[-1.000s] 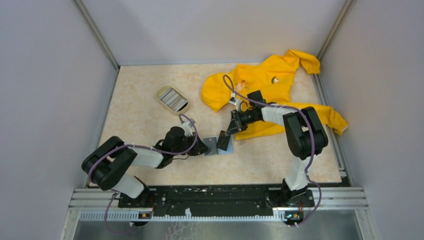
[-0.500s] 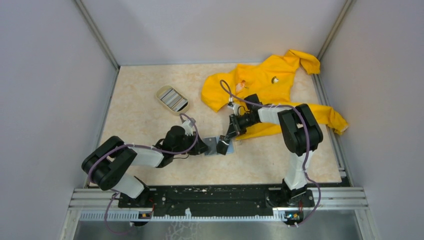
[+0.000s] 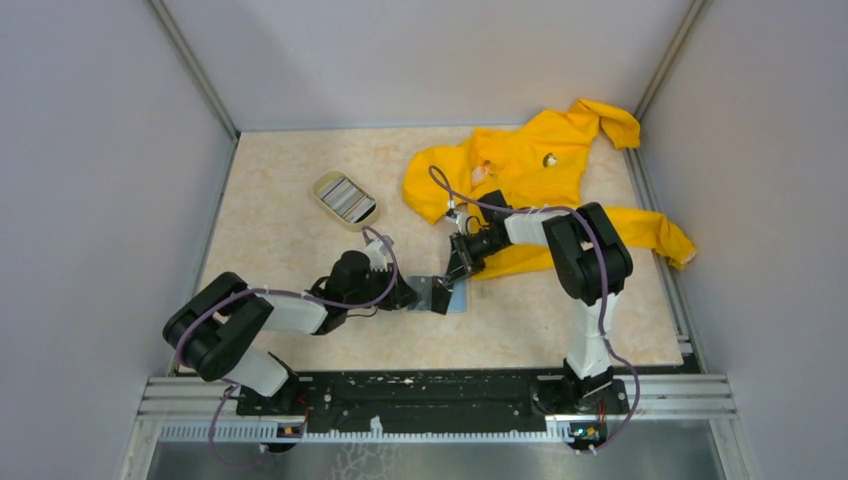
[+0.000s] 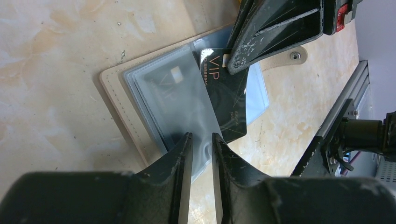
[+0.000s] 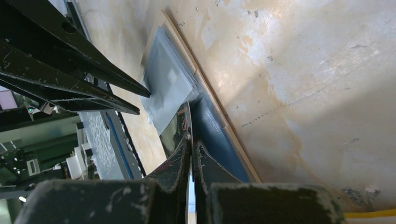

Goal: Put the credit cards into the card holder
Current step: Insert the credit card into the card holder.

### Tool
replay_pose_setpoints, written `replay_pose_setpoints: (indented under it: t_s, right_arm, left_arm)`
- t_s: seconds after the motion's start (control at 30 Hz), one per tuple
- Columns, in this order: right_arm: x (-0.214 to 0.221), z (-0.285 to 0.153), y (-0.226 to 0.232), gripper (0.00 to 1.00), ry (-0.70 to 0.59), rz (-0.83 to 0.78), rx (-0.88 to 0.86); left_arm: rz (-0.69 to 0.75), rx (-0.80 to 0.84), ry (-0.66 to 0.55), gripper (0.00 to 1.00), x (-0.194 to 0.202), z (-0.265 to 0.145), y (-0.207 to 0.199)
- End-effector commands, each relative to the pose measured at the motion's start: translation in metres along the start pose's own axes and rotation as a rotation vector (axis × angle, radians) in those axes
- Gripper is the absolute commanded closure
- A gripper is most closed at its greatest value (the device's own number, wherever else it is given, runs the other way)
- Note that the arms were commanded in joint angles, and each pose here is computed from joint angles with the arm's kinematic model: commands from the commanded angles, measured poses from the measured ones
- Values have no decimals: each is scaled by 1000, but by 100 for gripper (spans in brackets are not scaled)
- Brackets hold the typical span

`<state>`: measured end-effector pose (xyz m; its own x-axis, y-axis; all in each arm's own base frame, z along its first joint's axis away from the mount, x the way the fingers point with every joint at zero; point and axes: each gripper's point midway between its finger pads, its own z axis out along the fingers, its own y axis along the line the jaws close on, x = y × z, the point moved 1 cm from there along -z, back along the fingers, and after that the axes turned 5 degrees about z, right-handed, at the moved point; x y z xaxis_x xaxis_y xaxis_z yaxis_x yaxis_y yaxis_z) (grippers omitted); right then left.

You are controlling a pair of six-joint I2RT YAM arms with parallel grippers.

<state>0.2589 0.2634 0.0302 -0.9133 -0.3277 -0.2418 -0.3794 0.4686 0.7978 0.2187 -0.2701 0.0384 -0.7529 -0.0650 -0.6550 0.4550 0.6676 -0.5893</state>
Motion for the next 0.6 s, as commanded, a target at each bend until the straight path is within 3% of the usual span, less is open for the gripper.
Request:
replay_pose_setpoints:
  t_s: [0.0,0.57]
  right_arm:
    - [-5,6,-1,99,6,-3,24]
    - [-17,-7,-9,85,0,-84,142]
  left_arm:
    - [26,-48,48,71,14,-4,13]
    - [67,-58,49,68,11,-7,14]
